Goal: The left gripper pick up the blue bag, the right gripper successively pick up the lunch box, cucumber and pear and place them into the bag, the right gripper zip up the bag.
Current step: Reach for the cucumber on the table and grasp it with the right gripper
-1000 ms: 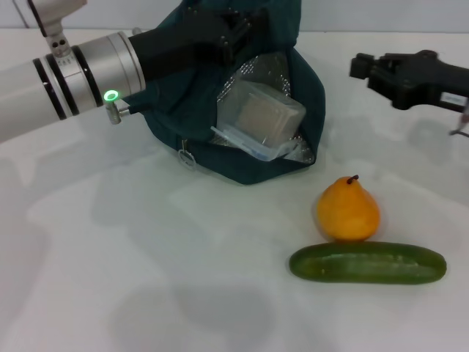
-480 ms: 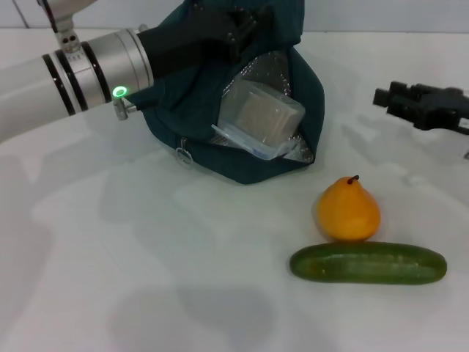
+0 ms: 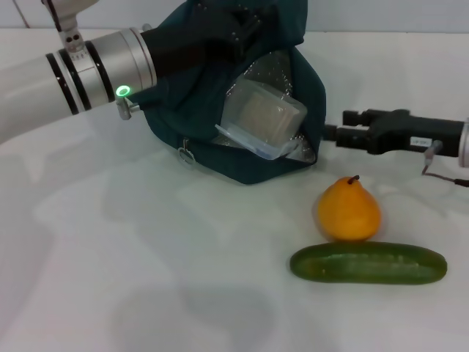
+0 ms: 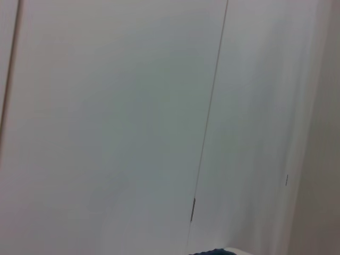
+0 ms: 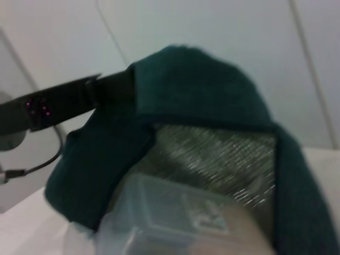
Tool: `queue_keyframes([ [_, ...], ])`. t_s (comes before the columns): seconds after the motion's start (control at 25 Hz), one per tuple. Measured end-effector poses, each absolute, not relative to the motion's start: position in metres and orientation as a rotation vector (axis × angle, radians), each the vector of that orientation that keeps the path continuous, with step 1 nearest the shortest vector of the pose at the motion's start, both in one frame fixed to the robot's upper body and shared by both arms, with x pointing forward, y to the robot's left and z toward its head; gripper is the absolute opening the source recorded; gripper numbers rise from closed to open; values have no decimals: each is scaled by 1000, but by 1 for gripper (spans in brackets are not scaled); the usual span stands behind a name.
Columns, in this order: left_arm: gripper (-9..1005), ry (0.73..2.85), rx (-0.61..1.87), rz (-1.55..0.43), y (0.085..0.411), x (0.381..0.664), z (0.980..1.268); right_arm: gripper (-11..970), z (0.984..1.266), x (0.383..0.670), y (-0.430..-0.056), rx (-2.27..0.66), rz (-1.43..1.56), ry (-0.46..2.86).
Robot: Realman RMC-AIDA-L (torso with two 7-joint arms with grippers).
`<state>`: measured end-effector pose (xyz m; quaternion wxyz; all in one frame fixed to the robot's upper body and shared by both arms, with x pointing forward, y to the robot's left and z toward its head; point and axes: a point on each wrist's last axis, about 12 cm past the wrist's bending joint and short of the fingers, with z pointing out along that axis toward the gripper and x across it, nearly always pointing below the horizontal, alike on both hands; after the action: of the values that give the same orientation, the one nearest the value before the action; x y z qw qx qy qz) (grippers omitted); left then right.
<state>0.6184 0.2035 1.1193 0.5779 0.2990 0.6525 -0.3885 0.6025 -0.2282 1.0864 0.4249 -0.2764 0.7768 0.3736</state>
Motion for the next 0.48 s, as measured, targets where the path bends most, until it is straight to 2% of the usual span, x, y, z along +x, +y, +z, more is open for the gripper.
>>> queue_keyframes([
  [0.48,46,1528,706,-908,203,618,1119,698,1082,604,-213,-724,955,2066],
])
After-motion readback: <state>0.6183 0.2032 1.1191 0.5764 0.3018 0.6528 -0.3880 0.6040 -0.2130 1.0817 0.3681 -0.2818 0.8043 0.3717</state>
